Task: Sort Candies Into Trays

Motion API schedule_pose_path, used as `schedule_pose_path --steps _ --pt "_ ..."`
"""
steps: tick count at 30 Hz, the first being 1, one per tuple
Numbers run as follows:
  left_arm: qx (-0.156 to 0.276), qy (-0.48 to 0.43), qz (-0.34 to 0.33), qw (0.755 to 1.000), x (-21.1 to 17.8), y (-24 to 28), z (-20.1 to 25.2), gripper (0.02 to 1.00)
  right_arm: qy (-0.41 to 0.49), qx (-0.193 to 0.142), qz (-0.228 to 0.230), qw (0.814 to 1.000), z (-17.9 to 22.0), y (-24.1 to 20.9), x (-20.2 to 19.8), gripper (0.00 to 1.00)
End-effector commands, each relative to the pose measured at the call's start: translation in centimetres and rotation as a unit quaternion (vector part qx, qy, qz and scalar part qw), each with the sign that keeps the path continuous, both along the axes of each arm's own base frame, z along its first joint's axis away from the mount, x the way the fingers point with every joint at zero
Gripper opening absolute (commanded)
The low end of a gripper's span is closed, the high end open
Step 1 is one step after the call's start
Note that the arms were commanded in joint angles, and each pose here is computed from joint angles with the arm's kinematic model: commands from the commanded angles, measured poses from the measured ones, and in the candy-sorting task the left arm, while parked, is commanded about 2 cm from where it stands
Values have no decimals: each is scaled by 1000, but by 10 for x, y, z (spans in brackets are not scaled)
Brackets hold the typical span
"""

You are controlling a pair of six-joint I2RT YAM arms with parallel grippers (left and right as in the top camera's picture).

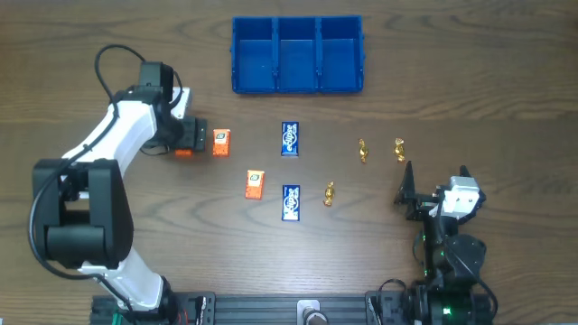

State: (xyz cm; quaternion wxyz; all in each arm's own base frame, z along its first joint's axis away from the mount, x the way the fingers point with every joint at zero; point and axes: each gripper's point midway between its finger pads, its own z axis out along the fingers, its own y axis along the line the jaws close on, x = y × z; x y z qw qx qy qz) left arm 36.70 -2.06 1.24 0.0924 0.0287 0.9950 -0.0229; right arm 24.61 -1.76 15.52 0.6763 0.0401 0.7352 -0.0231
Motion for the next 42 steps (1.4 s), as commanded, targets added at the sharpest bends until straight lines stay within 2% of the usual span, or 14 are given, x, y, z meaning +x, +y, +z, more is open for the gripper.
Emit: schedule_pose_path --steps 1,5,9,13,16,21,23,27,30,34,38,42 --pt "0 0 -5 1000 6 0 -4 884 4 -6 -2 1000 -2 -1 0 998" --pt "0 3 -5 1000 7 0 -11 844 4 -6 -2 1000 -2 -1 0 998" --pt "0 8 -4 1000 6 0 -14 739 4 -6 -2 1000 -2 -1 0 998" --pt "0 10 -1 1000 6 0 -17 709 4 -6 -2 1000 -2 -1 0 998" --pt "-1 13 -1 1000 6 0 -20 621 4 -6 -2 1000 -2 -1 0 998" --pt "-1 14 3 1000 6 0 -21 391 4 -6 -2 1000 -2 -1 0 998" --pt "-2 14 7 1000 6 0 -21 329 4 -6 -2 1000 -2 -1 0 998" --pt "-7 -2 30 1000 11 0 -9 286 4 -6 -2 1000 -2 -1 0 998" --pt "-16 -41 54 998 19 -3 27 261 4 -6 -2 1000 -2 -1 0 998" --pt "-43 -171 77 981 40 -28 134 253 4 -6 -2 1000 -2 -1 0 998" --pt "-18 -315 73 946 79 -73 244 235 4 -6 -2 1000 -2 -1 0 998" --pt "-30 -348 45 936 117 -123 276 235 4 -6 -2 1000 -2 -1 0 998"
